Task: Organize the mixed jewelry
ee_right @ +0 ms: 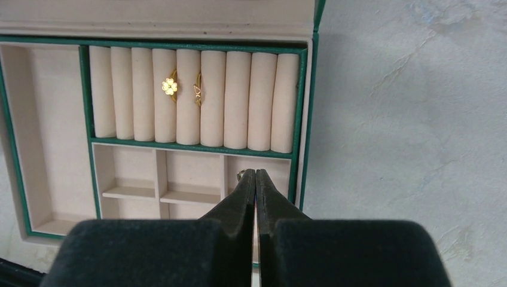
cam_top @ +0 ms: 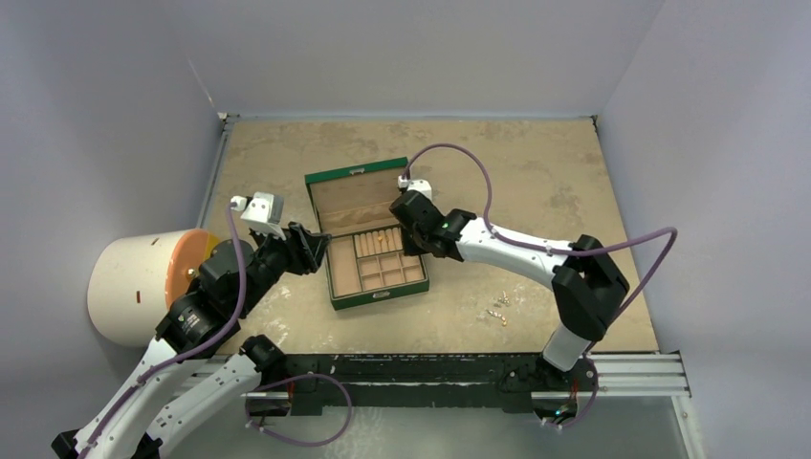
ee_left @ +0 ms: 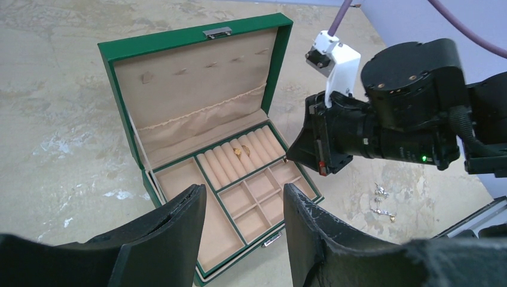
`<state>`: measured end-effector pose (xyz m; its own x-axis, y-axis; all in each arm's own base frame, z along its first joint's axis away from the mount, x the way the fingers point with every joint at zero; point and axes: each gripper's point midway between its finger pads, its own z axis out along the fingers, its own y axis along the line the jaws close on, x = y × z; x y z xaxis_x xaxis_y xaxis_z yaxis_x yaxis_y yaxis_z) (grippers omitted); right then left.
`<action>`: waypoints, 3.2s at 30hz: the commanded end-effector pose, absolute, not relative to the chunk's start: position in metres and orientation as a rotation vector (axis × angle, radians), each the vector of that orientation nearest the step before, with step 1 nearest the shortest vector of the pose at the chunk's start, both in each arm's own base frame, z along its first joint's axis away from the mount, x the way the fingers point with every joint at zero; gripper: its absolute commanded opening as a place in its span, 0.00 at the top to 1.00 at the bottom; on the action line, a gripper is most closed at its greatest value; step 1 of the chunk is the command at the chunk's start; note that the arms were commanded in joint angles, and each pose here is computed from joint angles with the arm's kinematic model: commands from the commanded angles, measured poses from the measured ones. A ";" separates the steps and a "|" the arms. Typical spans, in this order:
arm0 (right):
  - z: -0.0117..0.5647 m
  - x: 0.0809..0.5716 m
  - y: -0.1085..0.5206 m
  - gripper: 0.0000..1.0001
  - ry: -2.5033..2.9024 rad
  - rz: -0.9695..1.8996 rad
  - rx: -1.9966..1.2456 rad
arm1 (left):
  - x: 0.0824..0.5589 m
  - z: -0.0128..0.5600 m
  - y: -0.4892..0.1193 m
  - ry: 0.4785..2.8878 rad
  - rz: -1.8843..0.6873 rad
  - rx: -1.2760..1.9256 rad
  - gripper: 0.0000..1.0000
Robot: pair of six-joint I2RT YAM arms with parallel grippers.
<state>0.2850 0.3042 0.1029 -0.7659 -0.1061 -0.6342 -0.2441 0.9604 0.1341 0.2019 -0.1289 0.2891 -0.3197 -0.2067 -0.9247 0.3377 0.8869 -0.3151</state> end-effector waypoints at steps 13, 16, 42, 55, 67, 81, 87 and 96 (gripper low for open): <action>0.087 0.289 0.305 1.00 2.469 0.142 -0.240 | 0.204 0.294 -0.129 1.791 -0.542 0.111 0.51; 0.085 0.289 0.304 1.00 2.472 0.133 -0.226 | 0.204 0.293 -0.129 1.794 -0.541 0.112 0.50; 0.137 0.247 0.215 0.77 2.385 0.074 0.045 | 0.204 0.294 -0.129 1.791 -0.545 0.109 0.51; 0.093 0.169 0.112 0.74 2.482 -0.156 0.473 | 0.203 0.295 -0.131 1.790 -0.556 0.117 0.51; 0.053 0.141 0.084 0.70 2.500 -0.190 0.735 | 0.201 0.295 -0.133 1.788 -0.571 0.130 0.50; 0.039 0.139 0.081 0.70 2.534 -0.250 0.774 | 0.200 0.296 -0.132 1.783 -0.572 0.129 0.50; 0.036 0.138 0.081 0.72 2.543 -0.272 0.776 | 0.200 0.296 -0.132 1.782 -0.570 0.128 0.51; 0.031 0.138 0.081 0.78 2.553 -0.319 0.778 | 0.199 0.297 -0.131 1.778 -0.572 0.125 0.50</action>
